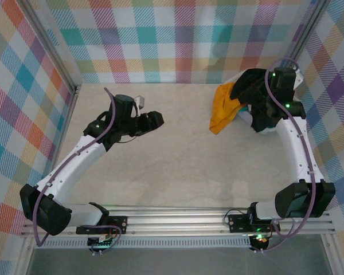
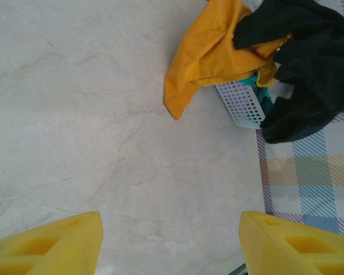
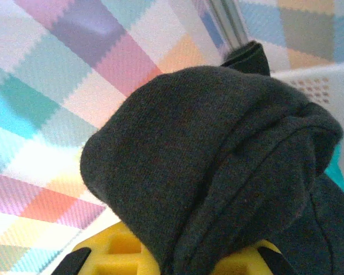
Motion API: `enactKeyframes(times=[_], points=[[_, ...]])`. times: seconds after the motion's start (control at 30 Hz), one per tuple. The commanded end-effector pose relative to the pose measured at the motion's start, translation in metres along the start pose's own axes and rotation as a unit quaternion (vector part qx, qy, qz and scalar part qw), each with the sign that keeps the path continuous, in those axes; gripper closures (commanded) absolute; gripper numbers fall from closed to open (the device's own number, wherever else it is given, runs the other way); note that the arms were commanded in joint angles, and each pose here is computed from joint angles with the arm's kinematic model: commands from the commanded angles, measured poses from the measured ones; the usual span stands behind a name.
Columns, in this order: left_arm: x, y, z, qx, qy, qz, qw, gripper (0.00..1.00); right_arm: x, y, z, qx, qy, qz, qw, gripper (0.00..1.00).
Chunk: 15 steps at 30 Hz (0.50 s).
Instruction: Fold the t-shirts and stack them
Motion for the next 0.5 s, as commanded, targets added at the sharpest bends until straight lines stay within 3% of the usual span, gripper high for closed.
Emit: enactKeyframes(times=[0.0,0.17,0.3,0.47], points=[[-0.001,-0.008,0.005,-0.010,-0.005,-0.005,1.000,0.36,0.053,0.032,0.046,0.066,-0.098,-0.008,0.993,1.00],[0.001,-0.010,0.009,-0.014,-0.010,-0.005,1.000,0.36,0.097,0.062,0.077,0.118,-0.152,-0.003,0.981,1.00],[0.002,-0.010,0.014,-0.005,-0.020,-0.006,1.000,0.36,0.121,0.089,0.109,0.210,-0.181,0.007,0.961,1.00],[0.006,-0.007,0.026,0.026,-0.047,-0.007,0.999,0.34,0.124,0.133,0.147,0.352,-0.118,0.048,0.927,1.00]])
Point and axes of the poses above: each hand's point on the last joint's axis, 136 mm out from that joint toward the fingers, its own z axis back along the fingers, its own y axis along the line the jaws close on, x = y × z, the point moved 7 cm from there along z, back along the fingers, and after that the axes turned 1 degree about z, right-handed, at the moved point
